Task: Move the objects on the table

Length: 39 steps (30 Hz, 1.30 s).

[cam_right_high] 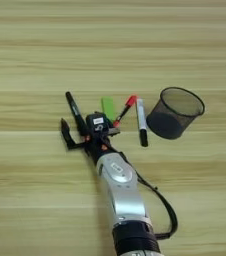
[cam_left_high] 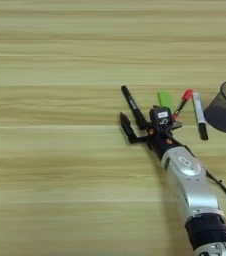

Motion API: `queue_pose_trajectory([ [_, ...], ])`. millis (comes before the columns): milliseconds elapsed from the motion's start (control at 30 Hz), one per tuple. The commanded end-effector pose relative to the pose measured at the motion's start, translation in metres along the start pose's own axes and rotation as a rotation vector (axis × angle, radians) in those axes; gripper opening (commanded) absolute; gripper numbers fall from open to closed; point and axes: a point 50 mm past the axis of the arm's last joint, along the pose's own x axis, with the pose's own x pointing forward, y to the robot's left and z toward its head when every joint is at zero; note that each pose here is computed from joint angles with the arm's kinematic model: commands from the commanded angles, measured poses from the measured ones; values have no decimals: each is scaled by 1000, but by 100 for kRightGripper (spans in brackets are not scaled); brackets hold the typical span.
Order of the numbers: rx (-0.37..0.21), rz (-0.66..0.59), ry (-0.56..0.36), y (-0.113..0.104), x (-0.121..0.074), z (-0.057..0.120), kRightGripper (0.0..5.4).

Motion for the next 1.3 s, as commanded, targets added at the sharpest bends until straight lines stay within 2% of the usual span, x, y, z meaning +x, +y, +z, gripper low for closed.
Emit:
queue_pose_trajectory([
  [33, -34, 0, -119, -4, 15, 30, 538],
  [667, -10, 11, -81, -5, 19, 20, 538],
  [733, 18, 31, -66, -3, 20, 18, 538],
  [1300, 20, 50, -30, -1, 21, 10, 362],
])
